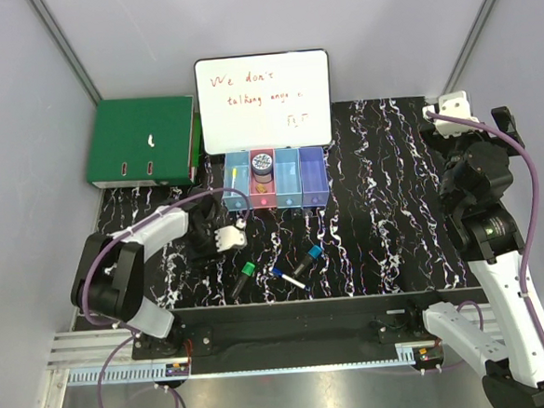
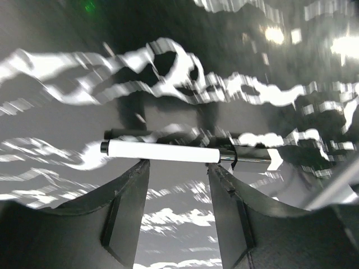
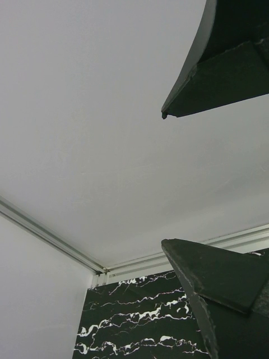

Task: Sort the stationery into containers
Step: Move the pen to the center of the board, then pick up the pen from the center of the board.

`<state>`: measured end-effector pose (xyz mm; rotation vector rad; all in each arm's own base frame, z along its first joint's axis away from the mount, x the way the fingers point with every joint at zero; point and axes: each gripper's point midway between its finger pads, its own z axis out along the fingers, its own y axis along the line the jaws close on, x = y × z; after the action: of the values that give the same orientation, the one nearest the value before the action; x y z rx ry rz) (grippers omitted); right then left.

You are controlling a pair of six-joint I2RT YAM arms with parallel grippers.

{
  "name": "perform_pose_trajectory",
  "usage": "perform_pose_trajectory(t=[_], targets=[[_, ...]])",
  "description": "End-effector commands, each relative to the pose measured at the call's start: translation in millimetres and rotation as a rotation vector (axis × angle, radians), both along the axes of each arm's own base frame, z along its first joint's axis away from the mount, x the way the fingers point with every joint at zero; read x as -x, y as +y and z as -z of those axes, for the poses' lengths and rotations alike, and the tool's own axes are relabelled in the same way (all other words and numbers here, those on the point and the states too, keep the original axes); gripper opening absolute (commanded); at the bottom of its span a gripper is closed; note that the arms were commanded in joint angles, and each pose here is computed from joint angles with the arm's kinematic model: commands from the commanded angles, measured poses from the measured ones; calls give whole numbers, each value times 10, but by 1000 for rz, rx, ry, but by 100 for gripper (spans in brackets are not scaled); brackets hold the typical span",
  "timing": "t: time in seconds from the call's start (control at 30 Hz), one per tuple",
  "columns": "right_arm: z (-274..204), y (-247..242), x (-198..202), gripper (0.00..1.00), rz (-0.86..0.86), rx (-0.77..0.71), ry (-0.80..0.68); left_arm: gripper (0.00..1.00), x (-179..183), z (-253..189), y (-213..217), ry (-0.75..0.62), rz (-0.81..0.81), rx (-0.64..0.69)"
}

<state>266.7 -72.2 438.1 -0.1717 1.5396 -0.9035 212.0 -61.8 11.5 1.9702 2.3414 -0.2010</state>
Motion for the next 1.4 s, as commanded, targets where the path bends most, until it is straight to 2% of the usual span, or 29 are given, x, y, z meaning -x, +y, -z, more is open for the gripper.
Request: perform_pose_trajectory(t=[0.0,0.27,0.4,0.6,0.77,0.87,1.1,1.2,1.37], targets=[[-155,-10,23,97,-5,-20,-52,54,-135,48,-384,-9,-5,119],[-135,-9,7,97,-8,-18,-46,53,-289,12,-843,15,-18,169],[-150,-9,9,97,-8,-18,-49,53,-493,-30,-1024,-32,-20,178],[-176,-26,41,97,-1,-16,-55,51,-815,-93,-1049,-113,-88,141],[-181,-37,54,97,3,-13,-55,51,-896,-364,-894,-189,-185,118],[-168,-30,46,97,-1,-15,-54,49,-870,-564,-808,-192,-290,110],[-175,-9,13,97,-11,-23,-57,49,-435,-774,-760,-38,-403,101],[-176,-10,18,97,-11,-23,-57,49,-239,-792,-771,41,-429,106],[-158,-17,31,97,-10,-23,-57,46,-71,-658,-697,71,-455,57]])
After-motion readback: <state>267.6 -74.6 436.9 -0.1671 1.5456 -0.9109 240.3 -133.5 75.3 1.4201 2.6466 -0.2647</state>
